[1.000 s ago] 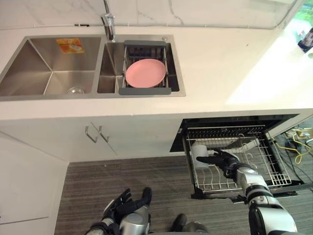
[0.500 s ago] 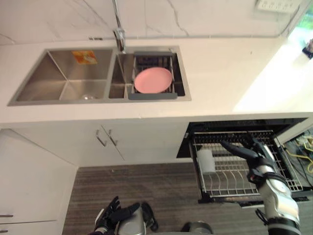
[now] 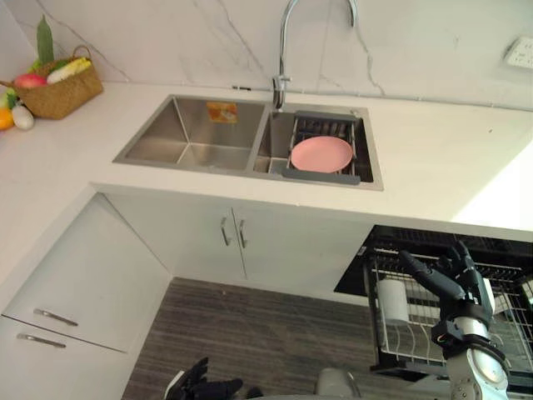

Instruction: Walk over to the sink, pick up the cup, carry it to the dishwasher, place the cup inside the dishwasher, then close the dishwasher door

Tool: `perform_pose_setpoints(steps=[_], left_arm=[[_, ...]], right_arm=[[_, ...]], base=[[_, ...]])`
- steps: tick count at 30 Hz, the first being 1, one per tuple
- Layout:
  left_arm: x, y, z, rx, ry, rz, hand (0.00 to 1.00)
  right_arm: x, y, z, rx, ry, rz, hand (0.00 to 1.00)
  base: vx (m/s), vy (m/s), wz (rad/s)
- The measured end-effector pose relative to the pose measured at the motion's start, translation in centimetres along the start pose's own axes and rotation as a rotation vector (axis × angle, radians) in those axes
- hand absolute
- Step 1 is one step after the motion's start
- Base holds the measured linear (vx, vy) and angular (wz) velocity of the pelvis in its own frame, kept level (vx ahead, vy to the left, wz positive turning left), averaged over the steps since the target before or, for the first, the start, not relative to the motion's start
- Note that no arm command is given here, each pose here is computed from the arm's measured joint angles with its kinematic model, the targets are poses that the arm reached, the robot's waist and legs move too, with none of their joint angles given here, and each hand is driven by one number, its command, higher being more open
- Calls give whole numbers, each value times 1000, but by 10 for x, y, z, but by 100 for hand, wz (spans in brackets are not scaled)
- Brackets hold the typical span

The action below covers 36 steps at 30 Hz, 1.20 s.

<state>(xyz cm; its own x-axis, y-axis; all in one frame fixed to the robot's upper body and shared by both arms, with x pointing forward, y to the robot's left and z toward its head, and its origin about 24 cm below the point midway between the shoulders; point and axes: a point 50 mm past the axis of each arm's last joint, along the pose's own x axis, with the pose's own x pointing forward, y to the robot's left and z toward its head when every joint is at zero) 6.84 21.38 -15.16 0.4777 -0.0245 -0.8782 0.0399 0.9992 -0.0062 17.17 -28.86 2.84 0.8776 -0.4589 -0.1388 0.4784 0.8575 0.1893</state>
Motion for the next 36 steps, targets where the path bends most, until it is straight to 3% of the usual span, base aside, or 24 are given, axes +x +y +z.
perform_pose_setpoints(steps=[13, 21, 25, 31, 36], left_arm=[[0, 4, -4, -16, 23, 13, 100], [-2, 10, -15, -156, 57, 133, 100], [-4, 12, -23, -247, 80, 215, 100], [-5, 11, -28, -303, 79, 254, 100], [-6, 12, -31, -320, 87, 302, 100]], right_arm=[[1, -1, 16, -3, -88, -83, 100], [1, 0, -10, 69, -3, -66, 100], [-5, 16, -4, 121, -152, 14, 100], [-15, 31, 41, 128, -478, 189, 100], [-15, 49, 46, 136, -517, 344, 100]], base=[[-1, -18, -16], [-24, -14, -10], [-31, -54, -12], [33, -50, 6], [-7, -3, 6]])
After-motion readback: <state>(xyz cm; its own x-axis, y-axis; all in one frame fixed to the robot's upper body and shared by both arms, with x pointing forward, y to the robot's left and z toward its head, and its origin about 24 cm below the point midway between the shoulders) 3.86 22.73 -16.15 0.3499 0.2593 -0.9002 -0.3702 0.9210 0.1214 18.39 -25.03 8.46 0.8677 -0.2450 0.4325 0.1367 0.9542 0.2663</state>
